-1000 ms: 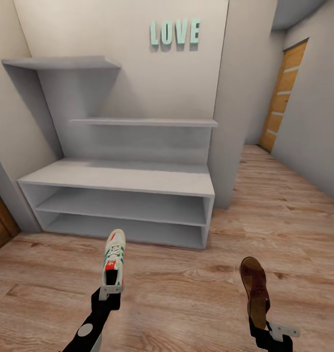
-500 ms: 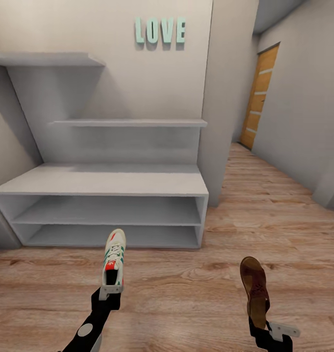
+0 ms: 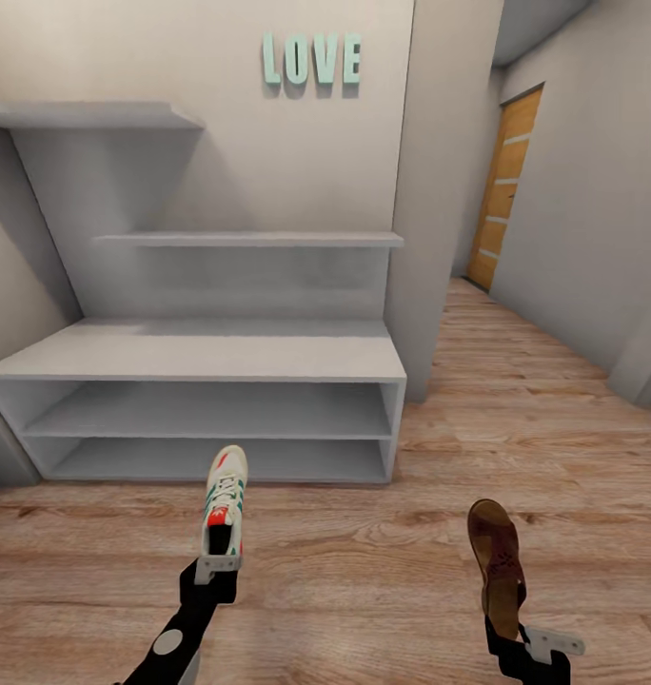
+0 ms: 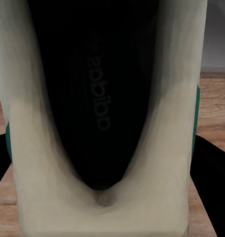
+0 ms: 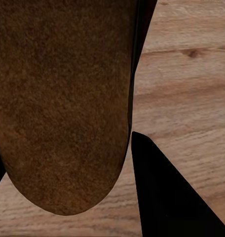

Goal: Pick up the two gym shoes and the two sandals from the corridor floor and place them onto the hallstand (shoe rack) in the corridor, making sure they are on the rack and not on the floor. Arrange them so the two gym shoes are next to each other and the two sandals are next to each other.

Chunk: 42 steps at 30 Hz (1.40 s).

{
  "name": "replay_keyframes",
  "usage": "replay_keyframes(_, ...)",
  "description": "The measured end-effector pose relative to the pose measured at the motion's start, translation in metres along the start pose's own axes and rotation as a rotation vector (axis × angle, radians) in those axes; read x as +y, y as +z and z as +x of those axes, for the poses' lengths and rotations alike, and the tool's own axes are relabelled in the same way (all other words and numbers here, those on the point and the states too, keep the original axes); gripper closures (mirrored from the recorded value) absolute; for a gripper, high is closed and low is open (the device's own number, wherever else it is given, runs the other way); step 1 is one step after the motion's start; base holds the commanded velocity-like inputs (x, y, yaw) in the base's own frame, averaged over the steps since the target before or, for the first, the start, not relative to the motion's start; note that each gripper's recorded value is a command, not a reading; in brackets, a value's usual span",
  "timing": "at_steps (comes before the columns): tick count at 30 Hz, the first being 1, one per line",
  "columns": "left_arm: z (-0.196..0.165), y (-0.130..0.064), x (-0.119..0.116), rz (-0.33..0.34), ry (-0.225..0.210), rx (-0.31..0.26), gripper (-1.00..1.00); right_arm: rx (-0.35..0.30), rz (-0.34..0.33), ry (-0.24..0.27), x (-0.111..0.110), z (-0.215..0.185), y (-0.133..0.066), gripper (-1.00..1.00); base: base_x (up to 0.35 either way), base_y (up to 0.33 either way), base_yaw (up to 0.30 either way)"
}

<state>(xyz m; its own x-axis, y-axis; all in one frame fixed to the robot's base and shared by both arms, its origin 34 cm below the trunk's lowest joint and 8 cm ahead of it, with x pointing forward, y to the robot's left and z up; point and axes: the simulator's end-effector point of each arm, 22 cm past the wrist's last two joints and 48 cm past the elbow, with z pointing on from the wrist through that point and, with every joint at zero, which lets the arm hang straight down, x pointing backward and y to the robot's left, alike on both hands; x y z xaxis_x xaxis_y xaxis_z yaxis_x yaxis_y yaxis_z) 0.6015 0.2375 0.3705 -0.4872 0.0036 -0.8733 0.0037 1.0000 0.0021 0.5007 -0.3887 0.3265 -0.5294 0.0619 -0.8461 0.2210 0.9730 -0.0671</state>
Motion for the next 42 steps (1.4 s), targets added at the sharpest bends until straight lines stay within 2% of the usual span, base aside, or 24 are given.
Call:
replay_keyframes(4,0.001,0.0,0.002,-0.004,0.0,0.006,1.0,0.0,0.001,0.001,-0.001,0.0,0.0,1.0,0.0,0.0,0.0)
replay_keyframes(8,0.003,0.003,0.01,-0.015,0.002,0.034,1.0,-0.001,0.011,0.001,-0.005,-0.001,0.0,1.0,0.0,0.0,0.0)
replay_keyframes(10,0.015,0.004,0.015,-0.02,0.005,0.101,1.0,-0.001,0.016,0.001,-0.007,-0.001,0.0,1.0,0.0,0.0,0.0)
replay_keyframes(11,0.024,0.003,0.016,-0.019,0.005,0.154,1.0,-0.002,0.022,0.003,-0.011,-0.002,0.001,1.0,0.0,0.0,0.0)
replay_keyframes(12,0.034,0.003,0.016,-0.017,0.003,0.226,1.0,-0.004,0.045,0.008,-0.024,-0.003,0.001,1.0,0.0,0.0,0.0)
replay_keyframes(13,0.034,0.004,0.016,-0.016,0.003,0.245,1.0,-0.005,0.052,0.007,-0.029,-0.004,0.001,1.0,0.0,0.0,0.0)
replay_keyframes(14,0.03,0.008,0.015,-0.014,0.004,0.276,1.0,-0.008,0.085,0.021,-0.046,-0.005,0.0,1.0,0.0,0.0,0.0)
replay_keyframes(15,0.027,0.01,0.014,-0.013,0.004,0.289,1.0,-0.008,0.097,0.023,-0.053,-0.005,0.0,1.0,0.0,0.0,0.0)
replay_keyframes(16,0.016,0.017,0.013,-0.01,0.004,0.315,1.0,-0.012,0.147,0.047,-0.079,-0.007,-0.003,1.0,0.0,0.0,0.0)
replay_keyframes(19,-0.004,0.026,0.012,-0.01,0.003,0.33,1.0,-0.02,0.204,0.069,-0.11,-0.009,-0.007,1.0,0.0,0.0,0.0)
replay_keyframes(20,-0.019,0.033,0.012,-0.009,0.002,0.335,1.0,-0.026,0.242,0.091,-0.127,-0.011,-0.01,1.0,0.0,0.0,0.0)
replay_keyframes(22,-0.041,0.041,0.013,-0.009,0.001,0.336,1.0,-0.032,0.271,0.1,-0.143,-0.013,-0.013,1.0,0.0,0.0,0.0)
replay_keyframes(24,-0.057,0.046,0.013,-0.009,0.0,0.337,1.0,-0.035,0.281,0.101,-0.149,-0.014,-0.014,1.0,0.0,0.0,0.0)
replay_keyframes(32,-0.113,0.061,0.013,-0.012,-0.008,0.291,1.0,-0.031,0.282,0.1,-0.151,-0.012,-0.015,1.0,0.0,0.0,0.0)
replay_keyframes(35,-0.119,0.062,0.009,-0.007,-0.005,0.282,1.0,-0.033,0.283,0.101,-0.15,-0.013,-0.014,1.0,0.0,0.0,0.0)
replay_keyframes(38,-0.124,0.062,0.011,-0.009,-0.001,0.28,1.0,-0.035,0.285,0.103,-0.151,-0.014,-0.015,1.0,0.0,0.0,0.0)
replay_keyframes(42,-0.126,0.062,0.007,-0.004,-0.005,0.316,1.0,-0.039,0.291,0.104,-0.154,-0.015,-0.015,1.0,0.0,0.0,0.0)
